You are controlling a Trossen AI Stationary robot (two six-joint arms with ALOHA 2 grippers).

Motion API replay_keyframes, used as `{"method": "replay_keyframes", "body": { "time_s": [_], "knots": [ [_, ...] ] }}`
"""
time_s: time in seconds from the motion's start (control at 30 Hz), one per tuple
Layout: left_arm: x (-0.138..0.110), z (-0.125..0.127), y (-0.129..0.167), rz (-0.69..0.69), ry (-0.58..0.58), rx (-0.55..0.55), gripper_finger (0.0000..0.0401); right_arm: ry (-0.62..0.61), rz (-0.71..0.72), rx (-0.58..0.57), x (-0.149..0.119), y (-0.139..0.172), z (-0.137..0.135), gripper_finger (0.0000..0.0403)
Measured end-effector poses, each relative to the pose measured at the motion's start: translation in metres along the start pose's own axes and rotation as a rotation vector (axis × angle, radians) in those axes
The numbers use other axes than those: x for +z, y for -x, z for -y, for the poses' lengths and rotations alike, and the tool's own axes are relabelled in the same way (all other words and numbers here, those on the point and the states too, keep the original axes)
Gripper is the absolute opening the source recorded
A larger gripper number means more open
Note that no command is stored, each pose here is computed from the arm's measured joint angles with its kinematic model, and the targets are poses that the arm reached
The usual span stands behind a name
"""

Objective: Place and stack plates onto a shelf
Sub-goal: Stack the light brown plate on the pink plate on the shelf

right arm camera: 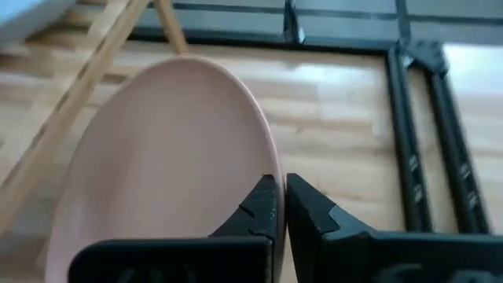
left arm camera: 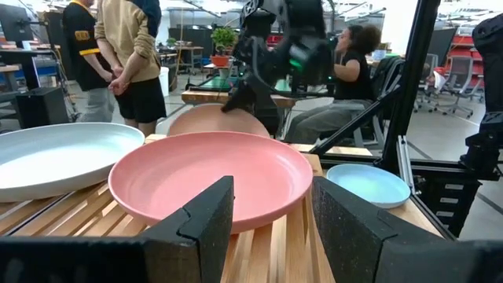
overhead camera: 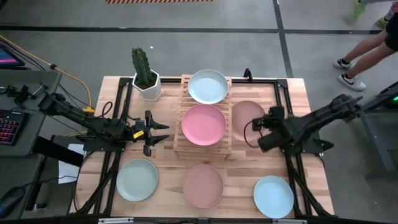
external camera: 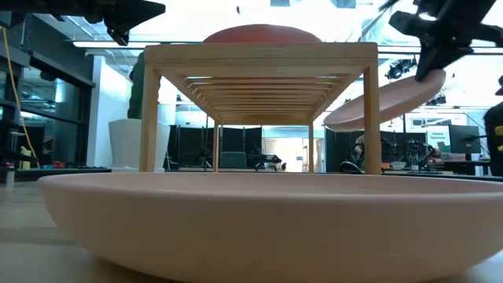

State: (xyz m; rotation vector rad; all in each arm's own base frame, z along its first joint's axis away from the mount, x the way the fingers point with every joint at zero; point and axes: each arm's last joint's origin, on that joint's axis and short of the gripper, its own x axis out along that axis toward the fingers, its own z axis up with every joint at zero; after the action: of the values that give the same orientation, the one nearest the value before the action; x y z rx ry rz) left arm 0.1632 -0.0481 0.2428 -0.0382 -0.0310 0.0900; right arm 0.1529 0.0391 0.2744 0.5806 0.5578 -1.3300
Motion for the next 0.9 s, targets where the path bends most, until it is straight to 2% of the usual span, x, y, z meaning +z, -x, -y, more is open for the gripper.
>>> {"method": "replay_keyframes", "body": {
  "time_s": [0.33, 0.53, 0.63, 0.73, 0.9],
  "knots": [
    [0.000, 0.000, 0.000, 0.002, 0.001, 0.000, 0.0161, 0.069, 0.126, -0.148, 0.062, -0.017, -0.004, 0.0000],
    [0.000, 0.000, 0.000, 0.001, 0.000, 0.000, 0.0161, 0.066, 0.256, -0.160, 0.108, -0.001, -0.005, 0.0000],
    [0.000, 0.000, 0.000, 0.001, 0.000, 0.001, 0.0161, 0.072, 0.286, -0.078, 0.126, 0.017, -0.011, 0.0000],
    [0.000, 0.000, 0.000, 0.001, 0.000, 0.001, 0.0161, 0.099, 0.301, 0.068, 0.137, 0.037, -0.023, 0.0000],
    [0.000, 0.000, 0.000, 0.002, 0.000, 0.001, 0.0161, 0.178, 0.274, 0.326, 0.134, 0.056, -0.051, 0.0000]
  ]
}}
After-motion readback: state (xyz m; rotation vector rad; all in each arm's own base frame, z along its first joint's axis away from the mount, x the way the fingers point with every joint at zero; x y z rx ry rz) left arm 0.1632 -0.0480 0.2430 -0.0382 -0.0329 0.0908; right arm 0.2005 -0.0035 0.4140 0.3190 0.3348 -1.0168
